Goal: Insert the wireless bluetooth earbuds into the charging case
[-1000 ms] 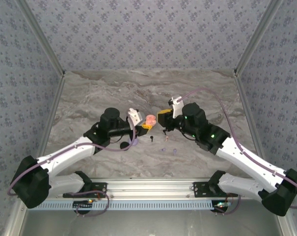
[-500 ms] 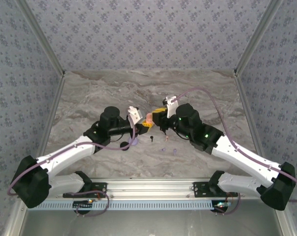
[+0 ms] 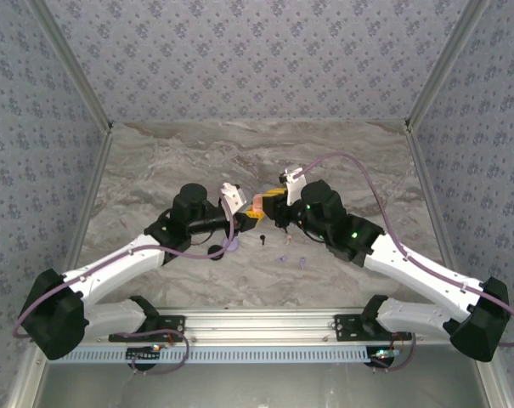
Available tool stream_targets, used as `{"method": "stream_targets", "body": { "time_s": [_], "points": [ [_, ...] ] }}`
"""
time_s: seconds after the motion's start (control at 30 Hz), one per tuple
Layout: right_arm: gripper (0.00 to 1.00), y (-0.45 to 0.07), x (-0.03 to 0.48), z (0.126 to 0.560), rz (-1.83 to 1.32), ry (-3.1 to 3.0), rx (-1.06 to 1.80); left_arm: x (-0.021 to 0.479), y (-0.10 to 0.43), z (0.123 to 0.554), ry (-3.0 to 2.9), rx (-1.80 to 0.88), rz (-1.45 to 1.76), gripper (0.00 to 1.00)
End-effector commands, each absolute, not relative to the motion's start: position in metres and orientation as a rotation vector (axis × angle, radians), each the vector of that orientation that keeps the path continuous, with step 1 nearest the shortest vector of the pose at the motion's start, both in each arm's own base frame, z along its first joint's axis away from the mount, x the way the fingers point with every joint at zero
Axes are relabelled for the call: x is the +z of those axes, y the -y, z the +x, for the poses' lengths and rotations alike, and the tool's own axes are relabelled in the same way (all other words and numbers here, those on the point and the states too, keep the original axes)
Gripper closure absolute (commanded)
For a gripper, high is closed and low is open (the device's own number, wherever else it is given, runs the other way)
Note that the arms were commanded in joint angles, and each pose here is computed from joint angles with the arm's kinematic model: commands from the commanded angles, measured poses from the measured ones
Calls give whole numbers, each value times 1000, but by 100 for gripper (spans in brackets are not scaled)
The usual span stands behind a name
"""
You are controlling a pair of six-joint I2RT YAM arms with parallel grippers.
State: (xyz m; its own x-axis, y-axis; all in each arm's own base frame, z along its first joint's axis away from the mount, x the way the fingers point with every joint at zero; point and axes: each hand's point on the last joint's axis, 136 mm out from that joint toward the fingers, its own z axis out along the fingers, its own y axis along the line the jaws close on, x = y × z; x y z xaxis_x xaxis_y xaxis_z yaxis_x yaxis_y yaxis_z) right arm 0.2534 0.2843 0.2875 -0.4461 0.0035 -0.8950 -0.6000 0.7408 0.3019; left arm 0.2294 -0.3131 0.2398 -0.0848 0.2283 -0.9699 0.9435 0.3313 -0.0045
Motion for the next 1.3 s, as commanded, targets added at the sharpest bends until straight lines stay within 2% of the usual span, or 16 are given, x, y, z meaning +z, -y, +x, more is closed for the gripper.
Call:
{"method": "stream_targets", "body": {
  "time_s": [0.0, 1.27],
  "points": [
    [77, -279, 282, 252, -446, -1937, 715, 265, 318, 231, -1488, -868, 1083, 86],
    [76, -289, 262, 254, -408, -2044, 741, 272, 317, 238, -1477, -861, 1028, 86]
  ]
}}
